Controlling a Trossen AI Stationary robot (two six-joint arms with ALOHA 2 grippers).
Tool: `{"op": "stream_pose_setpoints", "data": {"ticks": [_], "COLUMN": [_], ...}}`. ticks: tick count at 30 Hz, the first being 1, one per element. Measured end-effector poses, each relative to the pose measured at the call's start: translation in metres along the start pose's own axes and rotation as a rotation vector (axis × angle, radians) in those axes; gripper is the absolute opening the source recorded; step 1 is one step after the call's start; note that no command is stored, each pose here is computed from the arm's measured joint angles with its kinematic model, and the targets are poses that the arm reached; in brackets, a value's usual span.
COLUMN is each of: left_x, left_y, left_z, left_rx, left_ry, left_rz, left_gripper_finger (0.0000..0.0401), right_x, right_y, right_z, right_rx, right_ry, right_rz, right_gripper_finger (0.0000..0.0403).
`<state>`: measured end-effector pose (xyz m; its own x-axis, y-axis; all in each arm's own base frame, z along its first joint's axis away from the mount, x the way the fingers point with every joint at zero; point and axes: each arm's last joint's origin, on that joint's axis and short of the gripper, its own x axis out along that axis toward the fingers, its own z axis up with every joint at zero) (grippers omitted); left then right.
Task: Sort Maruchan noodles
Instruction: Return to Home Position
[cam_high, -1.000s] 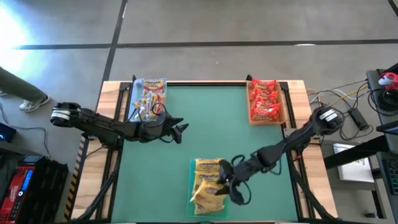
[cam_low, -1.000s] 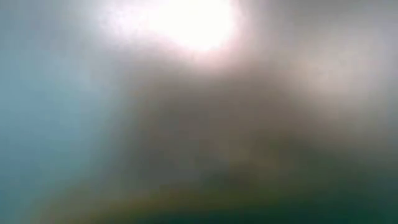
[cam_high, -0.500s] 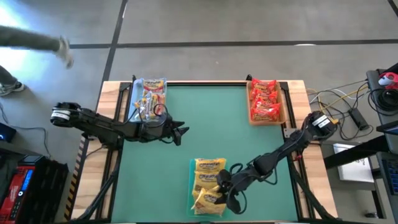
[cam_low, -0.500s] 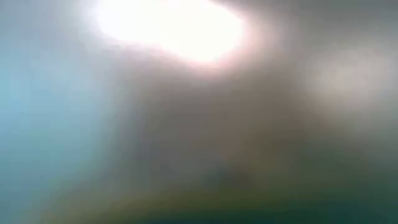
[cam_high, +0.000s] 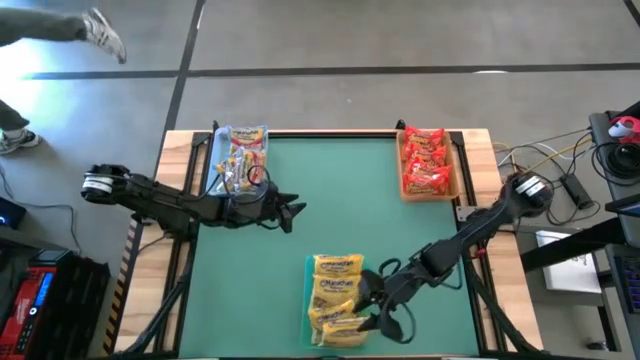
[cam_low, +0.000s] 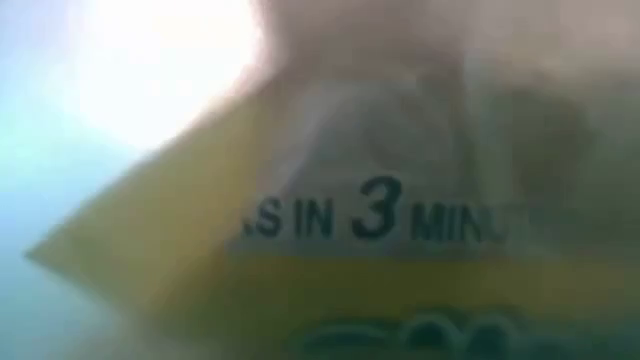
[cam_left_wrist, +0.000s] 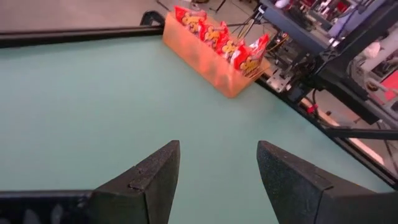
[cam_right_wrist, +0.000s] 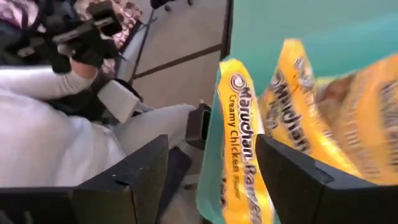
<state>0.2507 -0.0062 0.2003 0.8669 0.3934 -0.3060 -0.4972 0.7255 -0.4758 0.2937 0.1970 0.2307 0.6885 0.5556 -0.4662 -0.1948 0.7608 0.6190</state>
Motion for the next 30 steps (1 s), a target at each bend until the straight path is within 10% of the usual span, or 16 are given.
{"op": "stream_pose_setpoints", "data": {"ticks": [8,30], "left_x": [-0.004,-0.089], "left_y": [-0.014,-0.022], "left_z": [0.014,0.082], "left_rx": [0.102,0.26], "left_ry": [0.004,-0.178], "left_rz": [-0.093,-0.169], "left_gripper_finger": [0.0199,0.0199], "right_x": [-0.068,-0.195], "right_y": [0.017,-0.099], "right_z": [0.015,-0.049], "right_rx": [-0.307,-0.224], "right_ry": [-0.088,-0.346], "right_rz": [-0.178,-0.481], "right_gripper_finger": [0.0232,0.0226]}}
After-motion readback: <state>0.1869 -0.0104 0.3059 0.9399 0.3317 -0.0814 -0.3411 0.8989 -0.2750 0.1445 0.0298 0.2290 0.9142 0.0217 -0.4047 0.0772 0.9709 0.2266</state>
